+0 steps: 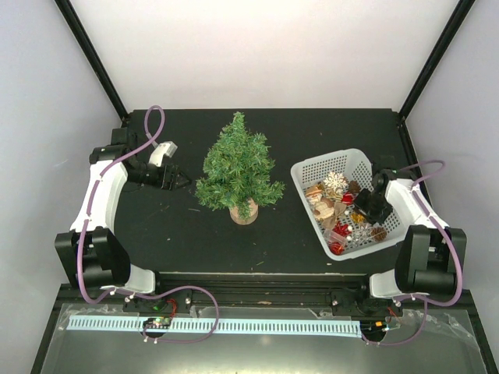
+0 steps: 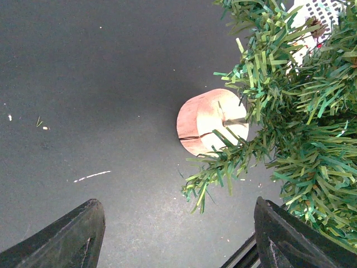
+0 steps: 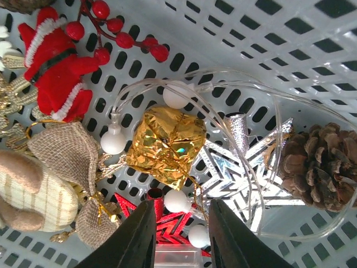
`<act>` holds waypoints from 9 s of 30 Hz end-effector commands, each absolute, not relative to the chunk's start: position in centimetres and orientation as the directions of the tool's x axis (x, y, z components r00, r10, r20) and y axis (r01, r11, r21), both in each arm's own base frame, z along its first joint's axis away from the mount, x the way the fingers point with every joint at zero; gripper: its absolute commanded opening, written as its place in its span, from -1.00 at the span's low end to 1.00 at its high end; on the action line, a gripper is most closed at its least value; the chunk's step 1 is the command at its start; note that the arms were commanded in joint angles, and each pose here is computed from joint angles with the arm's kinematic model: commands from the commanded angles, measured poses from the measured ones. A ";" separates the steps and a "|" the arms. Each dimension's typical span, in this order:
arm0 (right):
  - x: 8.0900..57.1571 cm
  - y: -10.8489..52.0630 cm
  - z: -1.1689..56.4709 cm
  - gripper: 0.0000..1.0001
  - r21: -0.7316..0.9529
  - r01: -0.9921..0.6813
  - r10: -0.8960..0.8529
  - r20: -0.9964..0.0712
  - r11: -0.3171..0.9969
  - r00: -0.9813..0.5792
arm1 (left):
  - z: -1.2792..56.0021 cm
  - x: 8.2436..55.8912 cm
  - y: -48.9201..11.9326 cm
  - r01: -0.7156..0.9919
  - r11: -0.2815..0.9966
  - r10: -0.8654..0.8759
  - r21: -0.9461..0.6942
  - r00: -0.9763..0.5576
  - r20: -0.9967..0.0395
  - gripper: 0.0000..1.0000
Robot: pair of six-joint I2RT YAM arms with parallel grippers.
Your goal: Decorate the small christmas tree
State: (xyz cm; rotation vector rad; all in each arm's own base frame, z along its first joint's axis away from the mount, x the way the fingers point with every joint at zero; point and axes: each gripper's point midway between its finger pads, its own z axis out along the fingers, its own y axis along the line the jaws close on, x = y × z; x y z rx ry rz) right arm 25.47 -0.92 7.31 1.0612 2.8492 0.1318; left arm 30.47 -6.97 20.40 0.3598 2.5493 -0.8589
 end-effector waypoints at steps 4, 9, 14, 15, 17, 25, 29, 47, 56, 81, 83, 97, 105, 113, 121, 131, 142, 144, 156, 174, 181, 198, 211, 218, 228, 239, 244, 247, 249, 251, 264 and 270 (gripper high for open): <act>25.8 -0.8 5.6 -0.36 0.102 0.640 0.646 -0.042 0.761 -0.762 | 21.6 30.4 -7.2 0.395 0.763 0.098 -0.511 -0.853 -0.512 0.48; 26.5 -1.0 5.2 -0.35 0.096 0.643 0.649 -0.044 0.760 -0.760 | 21.6 30.2 -7.3 0.396 0.764 0.099 -0.510 -0.852 -0.514 0.48; 26.8 -1.1 4.7 -0.45 0.091 0.645 0.650 -0.047 0.759 -0.758 | 21.7 30.1 -7.3 0.398 0.764 0.100 -0.508 -0.850 -0.517 0.48; 26.8 -1.2 4.6 -0.54 0.086 0.645 0.650 -0.050 0.759 -0.758 | 21.6 30.1 -7.2 0.398 0.764 0.099 -0.508 -0.851 -0.516 0.48; 26.7 -1.3 4.5 -0.74 0.082 0.646 0.650 -0.050 0.759 -0.758 | 21.6 30.1 -7.3 0.399 0.763 0.100 -0.508 -0.850 -0.517 0.48; 26.4 -1.3 5.2 -0.98 0.088 0.641 0.647 -0.068 0.762 -0.760 | 21.5 30.2 -7.4 0.399 0.760 0.098 -0.514 -0.851 -0.516 0.48; 26.6 -0.6 7.3 -0.98 0.135 0.615 0.628 -0.095 0.777 -0.773 | 21.4 30.2 -7.3 0.399 0.761 0.099 -0.511 -0.851 -0.516 0.47; 24.3 17.7 24.5 -0.98 0.480 -0.112 0.101 -0.397 0.870 -0.912 | 21.9 30.8 -7.3 0.392 0.755 0.097 -0.525 -0.859 -0.502 0.47; 22.5 21.7 28.1 -0.98 0.524 -0.289 -0.040 -0.434 0.801 -0.900 | 21.7 30.9 -7.4 0.390 0.751 0.096 -0.534 -0.863 -0.496 0.47; 23.4 20.1 27.2 -0.98 0.328 -0.187 -0.017 -0.457 0.926 -0.889 | 21.3 30.5 -7.4 0.393 0.753 0.098 -0.527 -0.860 -0.501 0.47; 23.7 17.5 26.0 -0.98 0.273 -0.096 0.038 -0.451 0.957 -0.892 | 21.3 30.5 -7.3 0.394 0.754 0.097 -0.526 -0.858 -0.504 0.47; 28.0 7.5 12.5 -0.98 0.162 0.309 0.338 -0.201 0.937 -0.920 | 20.7 30.3 -7.3 0.380 0.758 0.091 -0.531 -0.866 -0.491 0.47; 31.6 6.1 10.2 -0.23 0.054 0.325 0.330 -0.180 0.944 -0.927 | 20.4 30.4 -7.3 0.380 0.756 0.092 -0.532 -0.867 -0.489 0.47; 29.0 1.1 13.6 0.32 -0.130 0.422 0.385 -0.239 0.897 -0.892 | 20.2 30.5 -7.4 0.383 0.752 0.091 -0.537 -0.866 -0.491 0.47; 23.7 -2.8 12.2 0.25 -0.151 0.543 0.520 -0.169 0.826 -0.837 | 19.8 31.2 -7.6 0.382 0.736 0.082 -0.559 -0.870 -0.486 0.47; 24.2 -3.9 9.0 -0.04 -0.083 0.594 0.586 -0.104 0.800 -0.804 | 20.0 31.4 -7.7 0.383 0.727 0.082 -0.570 -0.873 -0.481 0.47; 24.0 -4.0 6.4 -0.18 -0.095 0.600 0.598 -0.053 0.794 -0.799 | 20.4 31.0 -7.5 0.390 0.739 0.090 -0.548 -0.865 -0.495 0.47; 23.8 -4.1 5.8 -0.26 -0.103 0.600 0.599 -0.045 0.793 -0.799 | 20.3 31.0 -7.5 0.390 0.740 0.088 -0.548 -0.864 -0.495 0.47; 23.6 -4.0 5.2 -0.77 -0.105 0.600 0.600 -0.037 0.793 -0.799 | 20.8 31.0 -7.5 0.401 0.739 0.093 -0.542 -0.856 -0.508 0.47; 25.1 -0.8 16.5 -0.98 0.254 0.588 0.639 -0.231 0.768 -0.734 | 30.8 30.8 -6.8 0.523 0.762 0.157 -0.381 -0.721 -0.675 0.50; 26.0 1.0 23.5 -0.98 0.452 0.515 0.673 -0.329 0.728 -0.663 | 39.9 27.6 -8.0 0.635 0.737 0.198 -0.233 -0.531 -0.824 0.60; 23.2 6.1 46.1 -0.98 0.724 0.018 0.631 -0.588 0.689 -0.507 | 50.4 19.8 -13.2 0.843 0.538 0.271 -0.006 -0.180 -0.946 0.73; 18.9 8.8 58.1 -0.98 0.757 -0.277 0.626 -0.648 0.592 -0.434 | 50.6 17.7 -20.9 0.959 0.281 0.290 -0.027 -0.112 -0.950 0.74; 18.3 10.4 62.7 -0.98 0.770 -0.447 0.657 -0.629 0.455 -0.415 | 48.9 17.7 -25.4 0.980 0.189 0.321 -0.069 -0.128 -0.939 0.74; 17.2 11.1 64.2 -0.98 0.795 -0.493 0.681 -0.580 0.353 -0.448 | 48.0 16.6 -33.0 1.000 0.024 0.378 -0.011 -0.020 -0.925 0.73; 15.9 11.2 61.2 -0.98 0.822 -0.455 0.682 -0.550 0.341 -0.483 | 50.2 18.2 -39.8 0.998 0.008 0.287 0.067 0.062 -0.956 0.73; 15.7 11.0 60.1 -0.98 0.833 -0.440 0.692 -0.535 0.336 -0.485 | 52.5 17.7 -40.8 0.997 -0.037 0.185 0.073 0.079 -0.980 0.72; 15.7 11.0 59.9 -0.98 0.839 -0.437 0.699 -0.524 0.325 -0.487 | 52.3 17.5 -41.8 0.996 -0.058 0.177 0.062 0.072 -0.982 0.73; 15.7 11.0 59.8 -0.98 0.841 -0.436 0.701 -0.520 0.320 -0.489 | 51.8 17.2 -42.3 0.996 -0.082 0.184 0.047 0.062 -0.981 0.73; 15.7 11.0 59.6 -0.98 0.845 -0.431 0.702 -0.515 0.318 -0.492 | 51.6 16.5 -42.7 0.991 -0.128 0.181 0.029 0.052 -0.982 0.73; 16.3 11.0 58.5 -0.98 0.862 -0.412 0.712 -0.486 0.296 -0.506 | 50.6 13.0 -45.2 0.957 -0.289 0.174 0.008 0.060 -0.983 0.66; 16.5 11.1 58.7 -0.98 0.864 -0.421 0.714 -0.478 0.276 -0.512 | 49.7 13.7 -46.6 0.962 -0.274 0.190 -0.007 0.047 -0.981 0.69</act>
